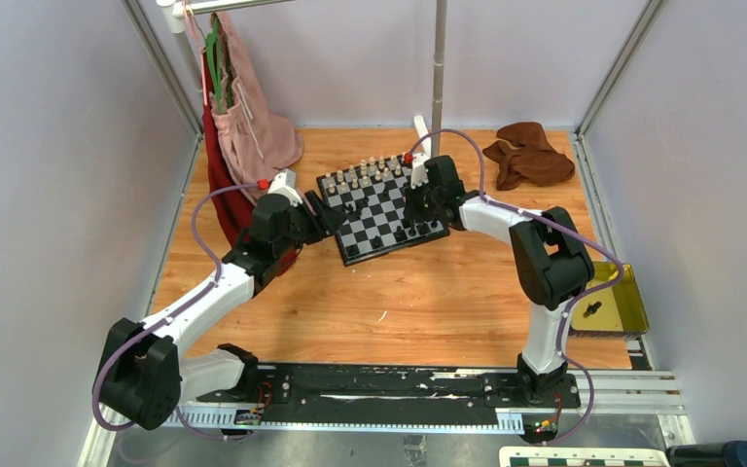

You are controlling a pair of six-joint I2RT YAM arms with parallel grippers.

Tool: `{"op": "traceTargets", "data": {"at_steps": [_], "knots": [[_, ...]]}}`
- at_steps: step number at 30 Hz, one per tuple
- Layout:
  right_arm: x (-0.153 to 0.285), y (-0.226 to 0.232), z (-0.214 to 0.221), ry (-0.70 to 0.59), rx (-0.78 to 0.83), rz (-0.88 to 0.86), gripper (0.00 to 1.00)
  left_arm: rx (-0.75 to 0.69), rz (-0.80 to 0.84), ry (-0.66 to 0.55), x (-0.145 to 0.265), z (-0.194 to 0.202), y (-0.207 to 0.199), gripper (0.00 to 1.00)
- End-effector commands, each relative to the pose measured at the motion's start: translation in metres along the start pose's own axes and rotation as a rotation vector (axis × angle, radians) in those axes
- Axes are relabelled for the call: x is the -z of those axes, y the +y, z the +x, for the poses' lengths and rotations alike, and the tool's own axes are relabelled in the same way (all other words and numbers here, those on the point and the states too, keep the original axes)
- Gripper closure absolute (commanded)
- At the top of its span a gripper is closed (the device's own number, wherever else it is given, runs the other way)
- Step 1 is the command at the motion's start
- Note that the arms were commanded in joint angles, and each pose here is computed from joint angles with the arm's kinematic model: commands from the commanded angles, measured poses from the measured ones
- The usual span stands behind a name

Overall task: Set up the chess pieces on the board
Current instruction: Place the chess piece on the chessboard.

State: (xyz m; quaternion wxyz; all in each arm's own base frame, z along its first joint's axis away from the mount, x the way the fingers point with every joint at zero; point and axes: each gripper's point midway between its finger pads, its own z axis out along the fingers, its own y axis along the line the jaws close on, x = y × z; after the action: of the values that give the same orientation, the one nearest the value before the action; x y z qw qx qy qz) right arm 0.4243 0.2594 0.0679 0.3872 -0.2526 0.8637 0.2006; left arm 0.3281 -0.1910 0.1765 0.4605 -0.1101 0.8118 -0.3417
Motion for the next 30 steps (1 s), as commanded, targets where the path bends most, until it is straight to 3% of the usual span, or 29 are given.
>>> {"op": "traceTargets", "data": {"at_steps": [1, 14, 30], "knots": [[-0.0036, 0.0041, 0.0154, 0.048, 0.01, 0.005, 0.84, 0.003, 0.002, -0.013, 0.001, -0.0008, 0.003, 0.42], [-0.0031, 0.0067, 0.0197, 0.064, 0.001, 0.0, 0.77, -0.003, 0.007, -0.014, 0.0015, -0.0021, 0.0014, 0.42], [-0.0012, 0.0057, 0.0165, 0.069, 0.007, 0.02, 0.76, -0.012, 0.019, -0.015, 0.0017, -0.004, -0.0022, 0.42]]}}
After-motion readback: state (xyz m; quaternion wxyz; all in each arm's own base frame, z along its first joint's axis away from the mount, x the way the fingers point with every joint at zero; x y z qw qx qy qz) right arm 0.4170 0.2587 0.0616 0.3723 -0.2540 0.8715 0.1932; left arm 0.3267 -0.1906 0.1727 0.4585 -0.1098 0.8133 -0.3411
